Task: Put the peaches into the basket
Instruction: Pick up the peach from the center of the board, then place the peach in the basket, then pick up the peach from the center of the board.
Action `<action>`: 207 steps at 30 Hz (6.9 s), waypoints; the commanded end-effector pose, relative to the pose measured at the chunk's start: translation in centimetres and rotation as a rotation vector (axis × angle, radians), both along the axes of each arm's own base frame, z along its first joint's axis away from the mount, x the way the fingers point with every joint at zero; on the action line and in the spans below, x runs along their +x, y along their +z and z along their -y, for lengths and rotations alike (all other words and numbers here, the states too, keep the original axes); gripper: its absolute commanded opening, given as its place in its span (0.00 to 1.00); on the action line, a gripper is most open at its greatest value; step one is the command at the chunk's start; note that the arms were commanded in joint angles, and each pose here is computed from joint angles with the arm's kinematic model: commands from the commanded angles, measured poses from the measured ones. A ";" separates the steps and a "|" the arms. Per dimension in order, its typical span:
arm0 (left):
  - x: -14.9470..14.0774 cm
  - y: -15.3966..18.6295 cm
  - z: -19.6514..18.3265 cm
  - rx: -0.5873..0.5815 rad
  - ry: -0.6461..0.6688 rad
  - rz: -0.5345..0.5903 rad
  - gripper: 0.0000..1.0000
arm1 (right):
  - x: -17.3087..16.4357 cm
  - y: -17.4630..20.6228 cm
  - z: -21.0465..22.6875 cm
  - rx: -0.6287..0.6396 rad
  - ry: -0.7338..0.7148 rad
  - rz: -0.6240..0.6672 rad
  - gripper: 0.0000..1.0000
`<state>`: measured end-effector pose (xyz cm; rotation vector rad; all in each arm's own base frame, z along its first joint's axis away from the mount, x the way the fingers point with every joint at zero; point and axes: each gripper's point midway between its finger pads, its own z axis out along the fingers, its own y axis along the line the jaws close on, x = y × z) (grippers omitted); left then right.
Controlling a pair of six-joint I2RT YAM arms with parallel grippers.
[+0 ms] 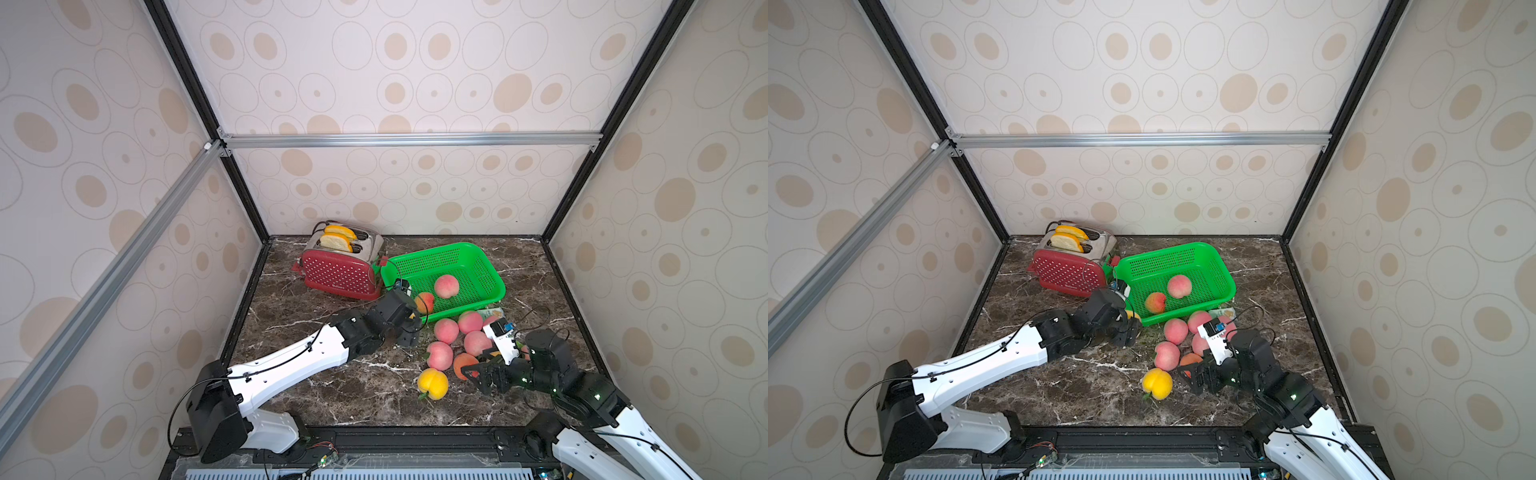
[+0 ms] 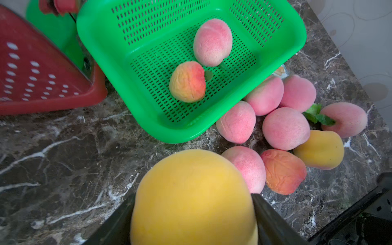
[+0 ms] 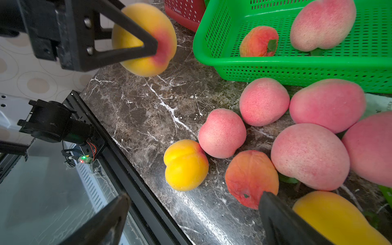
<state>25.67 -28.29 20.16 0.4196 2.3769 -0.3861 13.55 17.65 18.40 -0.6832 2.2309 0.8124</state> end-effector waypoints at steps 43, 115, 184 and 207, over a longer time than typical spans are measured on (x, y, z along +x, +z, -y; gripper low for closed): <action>22.9 -6.6 4.3 0.216 0.106 -0.002 0.84 | 0.5 -0.2 0.2 -0.029 -0.022 0.009 1.00; -1.1 -2.4 -13.1 0.173 0.185 0.018 0.99 | -2.6 -5.9 -6.8 -0.303 0.072 0.020 1.00; -7.5 -7.3 -10.1 0.123 0.063 -0.050 0.99 | -1.8 -13.0 -7.8 -0.367 0.082 -0.091 0.84; -7.6 -7.8 -10.5 0.133 0.069 -0.054 0.99 | -1.4 -7.3 -6.1 -0.321 0.058 -0.005 0.77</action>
